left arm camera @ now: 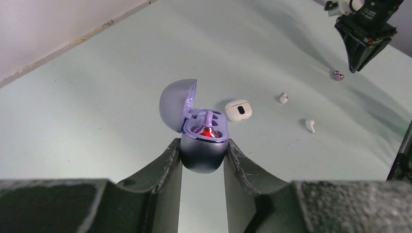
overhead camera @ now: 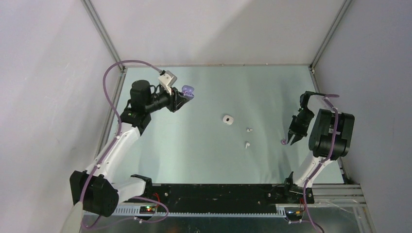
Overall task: Insert the wireless bluetooth earbuds into the charging case
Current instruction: Pick up the charging case from the center of the board.
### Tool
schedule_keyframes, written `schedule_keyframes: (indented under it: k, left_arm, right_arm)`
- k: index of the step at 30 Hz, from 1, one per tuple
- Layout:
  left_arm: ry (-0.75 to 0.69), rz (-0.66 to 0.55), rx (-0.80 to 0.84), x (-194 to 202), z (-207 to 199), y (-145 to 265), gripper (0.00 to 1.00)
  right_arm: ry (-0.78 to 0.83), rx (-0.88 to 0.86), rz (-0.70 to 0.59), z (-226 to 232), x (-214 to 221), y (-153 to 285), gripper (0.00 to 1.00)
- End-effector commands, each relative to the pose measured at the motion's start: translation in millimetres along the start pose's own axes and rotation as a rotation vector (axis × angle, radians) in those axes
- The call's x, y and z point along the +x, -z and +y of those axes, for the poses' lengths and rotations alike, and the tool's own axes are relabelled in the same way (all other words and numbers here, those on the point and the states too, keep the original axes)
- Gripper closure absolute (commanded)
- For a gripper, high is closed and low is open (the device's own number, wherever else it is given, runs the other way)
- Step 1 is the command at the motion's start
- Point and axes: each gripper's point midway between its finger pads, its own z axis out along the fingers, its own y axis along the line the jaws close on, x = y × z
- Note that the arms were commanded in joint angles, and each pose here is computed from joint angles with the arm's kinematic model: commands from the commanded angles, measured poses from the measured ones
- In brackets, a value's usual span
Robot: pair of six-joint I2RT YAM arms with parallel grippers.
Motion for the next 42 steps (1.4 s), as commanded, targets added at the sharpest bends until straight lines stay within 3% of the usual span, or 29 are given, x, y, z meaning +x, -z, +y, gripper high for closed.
schedule_keyframes:
  k: [1, 10, 18, 42]
  left_arm:
    - [-0.1, 0.012, -0.022, -17, 5, 9, 1.0]
    - [-0.106, 0.047, -0.025, -19, 11, 4, 1.0]
    - [-0.115, 0.046, -0.027, -23, 14, 1, 1.0]
    - [-0.107, 0.037, -0.034, -22, 15, 1, 1.0]
  right_arm:
    - [-0.146, 0.034, -0.042, -11, -17, -6, 0.79]
    - [-0.195, -0.048, -0.045, 4, -28, -15, 0.81]
    - [-0.184, -0.058, -0.008, 10, -19, -22, 0.73]
    - [-0.093, -0.088, -0.048, 31, -13, -37, 0.75]
